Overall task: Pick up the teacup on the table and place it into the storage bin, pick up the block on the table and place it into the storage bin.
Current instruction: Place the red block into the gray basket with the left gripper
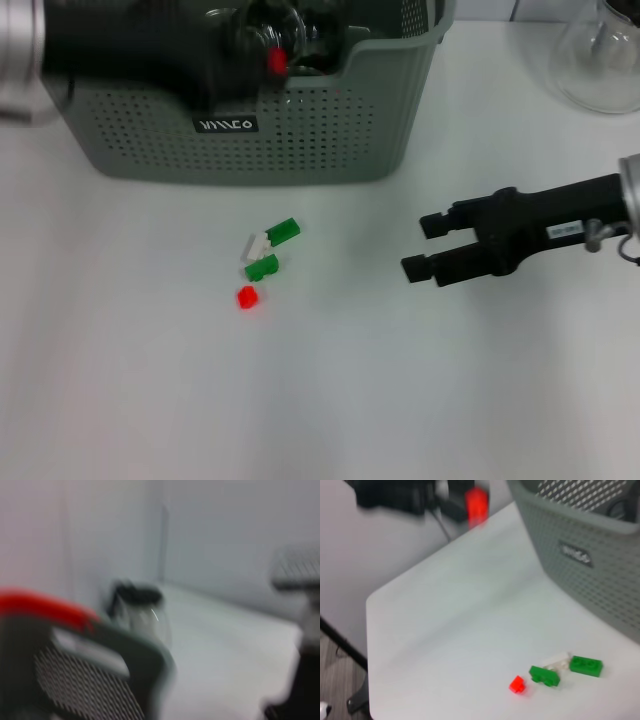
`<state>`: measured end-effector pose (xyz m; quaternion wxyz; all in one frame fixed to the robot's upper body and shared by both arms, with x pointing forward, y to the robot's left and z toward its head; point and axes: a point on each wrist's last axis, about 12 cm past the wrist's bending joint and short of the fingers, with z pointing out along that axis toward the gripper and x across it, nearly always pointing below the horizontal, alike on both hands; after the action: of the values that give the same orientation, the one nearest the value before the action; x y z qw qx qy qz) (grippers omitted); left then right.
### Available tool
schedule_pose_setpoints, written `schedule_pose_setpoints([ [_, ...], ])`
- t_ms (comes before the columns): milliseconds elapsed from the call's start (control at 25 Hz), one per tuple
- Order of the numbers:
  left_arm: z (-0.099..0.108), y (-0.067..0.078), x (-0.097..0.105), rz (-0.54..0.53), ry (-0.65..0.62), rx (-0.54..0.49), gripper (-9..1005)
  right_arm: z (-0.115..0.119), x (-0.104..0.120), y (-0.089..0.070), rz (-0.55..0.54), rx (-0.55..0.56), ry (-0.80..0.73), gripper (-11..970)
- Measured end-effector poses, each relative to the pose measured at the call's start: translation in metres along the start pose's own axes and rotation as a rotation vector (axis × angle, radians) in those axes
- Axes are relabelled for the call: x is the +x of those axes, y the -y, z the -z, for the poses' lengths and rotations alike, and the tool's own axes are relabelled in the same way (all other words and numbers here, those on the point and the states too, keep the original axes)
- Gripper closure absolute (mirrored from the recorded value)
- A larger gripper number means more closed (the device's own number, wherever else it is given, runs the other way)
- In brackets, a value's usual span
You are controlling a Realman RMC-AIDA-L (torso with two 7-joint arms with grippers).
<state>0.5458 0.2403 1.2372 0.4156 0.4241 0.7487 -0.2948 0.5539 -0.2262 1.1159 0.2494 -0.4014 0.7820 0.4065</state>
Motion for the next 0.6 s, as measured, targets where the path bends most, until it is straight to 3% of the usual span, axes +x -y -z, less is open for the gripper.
schedule_pose_setpoints([
  [160, -0.005, -0.023, -0.029, -0.007, 0.048, -0.142, 813, 0.008, 0.006, 0.001, -0.029, 0.004, 0.030, 102],
  [200, -0.014, -0.039, -0.039, -0.006, 0.029, -0.219, 813, 0.009, 0.008, 0.001, -0.036, 0.007, 0.034, 102],
  [240, -0.017, -0.042, -0.041, -0.007, 0.023, -0.231, 813, 0.010, 0.009, 0.002, -0.039, 0.010, 0.037, 102],
  [400, -0.046, -0.080, -0.047, 0.045, -0.082, -0.324, 812, 0.008, 0.011, 0.001, -0.049, 0.009, 0.043, 102],
  [600, -0.081, -0.103, -0.045, 0.077, -0.170, -0.362, 788, 0.006, 0.012, 0.000, -0.056, 0.004, 0.046, 102],
])
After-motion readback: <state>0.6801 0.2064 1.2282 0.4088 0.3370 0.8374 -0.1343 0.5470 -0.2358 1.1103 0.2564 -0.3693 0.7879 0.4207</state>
